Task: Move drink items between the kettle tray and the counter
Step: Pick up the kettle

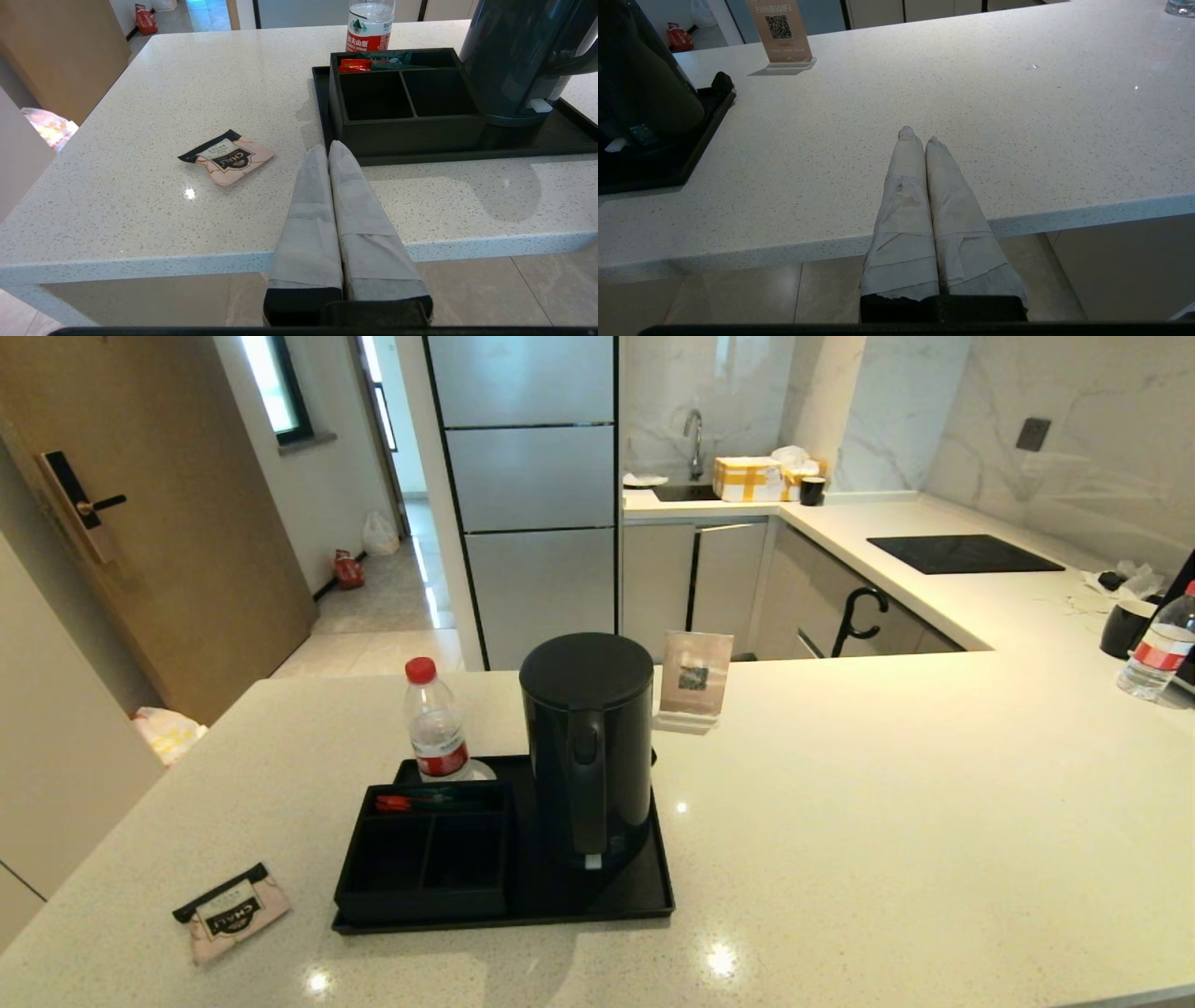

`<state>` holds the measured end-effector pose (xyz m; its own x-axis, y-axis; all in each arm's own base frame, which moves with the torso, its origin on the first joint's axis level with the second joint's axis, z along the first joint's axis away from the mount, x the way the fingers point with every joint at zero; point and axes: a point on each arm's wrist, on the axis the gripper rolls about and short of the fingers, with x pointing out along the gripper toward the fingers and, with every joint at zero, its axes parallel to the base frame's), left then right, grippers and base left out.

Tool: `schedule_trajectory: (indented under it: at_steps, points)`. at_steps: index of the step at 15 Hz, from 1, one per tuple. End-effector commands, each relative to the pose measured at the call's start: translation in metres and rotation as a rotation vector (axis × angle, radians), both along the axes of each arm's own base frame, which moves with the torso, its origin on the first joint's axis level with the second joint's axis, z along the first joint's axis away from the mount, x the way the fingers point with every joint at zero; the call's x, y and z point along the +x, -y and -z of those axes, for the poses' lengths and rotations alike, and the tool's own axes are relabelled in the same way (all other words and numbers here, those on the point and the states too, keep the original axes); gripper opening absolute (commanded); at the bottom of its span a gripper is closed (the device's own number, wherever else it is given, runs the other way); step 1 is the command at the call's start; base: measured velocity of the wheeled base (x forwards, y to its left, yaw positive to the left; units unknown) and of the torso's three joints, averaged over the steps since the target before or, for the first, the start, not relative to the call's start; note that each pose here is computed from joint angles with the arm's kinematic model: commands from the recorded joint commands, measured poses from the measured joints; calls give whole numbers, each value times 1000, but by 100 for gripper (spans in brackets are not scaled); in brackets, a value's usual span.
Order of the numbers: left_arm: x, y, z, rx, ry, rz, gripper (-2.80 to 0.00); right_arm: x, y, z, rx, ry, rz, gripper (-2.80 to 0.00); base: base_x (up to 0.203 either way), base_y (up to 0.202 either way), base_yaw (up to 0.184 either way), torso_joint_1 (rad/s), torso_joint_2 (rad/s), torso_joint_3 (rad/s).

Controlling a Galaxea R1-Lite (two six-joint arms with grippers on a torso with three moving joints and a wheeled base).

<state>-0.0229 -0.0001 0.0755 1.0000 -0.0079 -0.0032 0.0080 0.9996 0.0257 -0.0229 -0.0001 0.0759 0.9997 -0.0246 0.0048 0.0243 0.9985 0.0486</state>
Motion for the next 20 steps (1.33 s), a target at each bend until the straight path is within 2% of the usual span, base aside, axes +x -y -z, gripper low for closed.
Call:
schedule_trajectory:
  at_steps: [1,20]
  points:
    - [0,0,0,0,0,0,-280,0,0,0,1,0,0,-280,0,0,0,0,0,0]
    - [0,0,0,0,0,0,-280,0,0,0,1,0,0,-280,0,0,0,0,0,0]
